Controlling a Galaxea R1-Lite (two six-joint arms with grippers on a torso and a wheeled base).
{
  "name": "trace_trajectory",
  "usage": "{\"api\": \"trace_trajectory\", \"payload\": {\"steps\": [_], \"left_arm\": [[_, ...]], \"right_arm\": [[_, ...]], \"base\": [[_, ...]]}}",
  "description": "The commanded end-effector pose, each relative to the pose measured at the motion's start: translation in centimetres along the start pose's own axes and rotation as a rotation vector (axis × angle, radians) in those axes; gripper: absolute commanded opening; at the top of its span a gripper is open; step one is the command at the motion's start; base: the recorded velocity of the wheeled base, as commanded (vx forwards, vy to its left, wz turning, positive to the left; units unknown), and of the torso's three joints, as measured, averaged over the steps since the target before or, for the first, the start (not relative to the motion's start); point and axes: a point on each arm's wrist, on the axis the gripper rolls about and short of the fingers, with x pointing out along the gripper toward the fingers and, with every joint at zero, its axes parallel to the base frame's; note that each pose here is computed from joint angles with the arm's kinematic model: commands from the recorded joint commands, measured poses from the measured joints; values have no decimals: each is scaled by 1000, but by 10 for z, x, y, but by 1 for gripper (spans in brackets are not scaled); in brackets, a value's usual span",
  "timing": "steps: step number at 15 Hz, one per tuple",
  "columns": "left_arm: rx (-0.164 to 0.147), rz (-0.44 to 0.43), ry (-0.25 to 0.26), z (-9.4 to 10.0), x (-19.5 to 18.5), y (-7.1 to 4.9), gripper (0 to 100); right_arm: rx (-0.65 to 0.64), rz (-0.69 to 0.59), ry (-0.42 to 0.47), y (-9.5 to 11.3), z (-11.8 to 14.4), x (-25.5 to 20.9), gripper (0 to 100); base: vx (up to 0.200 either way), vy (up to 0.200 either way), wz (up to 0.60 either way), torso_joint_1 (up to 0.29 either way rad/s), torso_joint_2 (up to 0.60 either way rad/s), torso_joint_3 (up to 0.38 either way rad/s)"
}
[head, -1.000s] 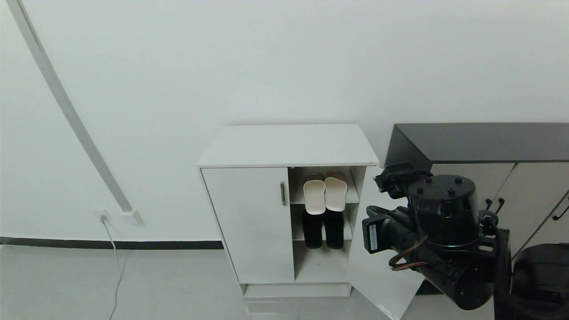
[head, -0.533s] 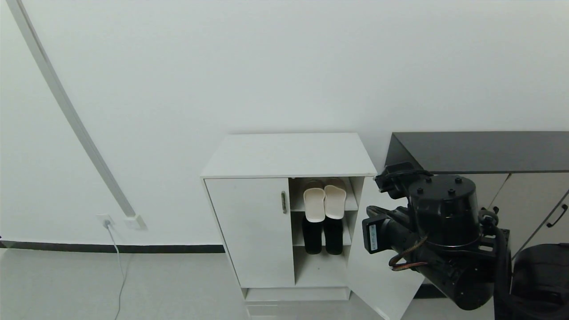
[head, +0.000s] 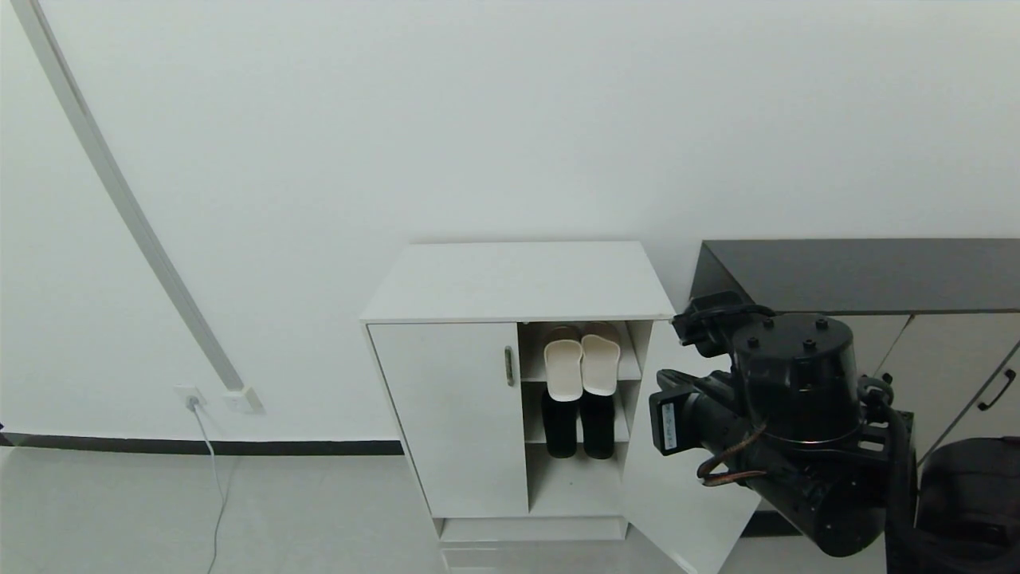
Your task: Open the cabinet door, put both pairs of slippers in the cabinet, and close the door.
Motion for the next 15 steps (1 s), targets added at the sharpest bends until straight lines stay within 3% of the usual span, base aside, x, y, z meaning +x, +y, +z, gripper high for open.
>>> {"api": "trace_trajectory", "payload": {"steps": [1,8,15], "left_arm": [[2,0,1,0,0,0,0],[0,0,1,0,0,0,0],[0,0,1,0,0,0,0]], "right_arm": [[-3,0,3,0,-1,0,0],[-1,-2,4,0,-1,1,0],[3,-11,1,-2,-2,4,0]], "base": [[0,0,0,0,0,0],[0,0,-514,3,2,3],[0,0,0,0,0,0]]}}
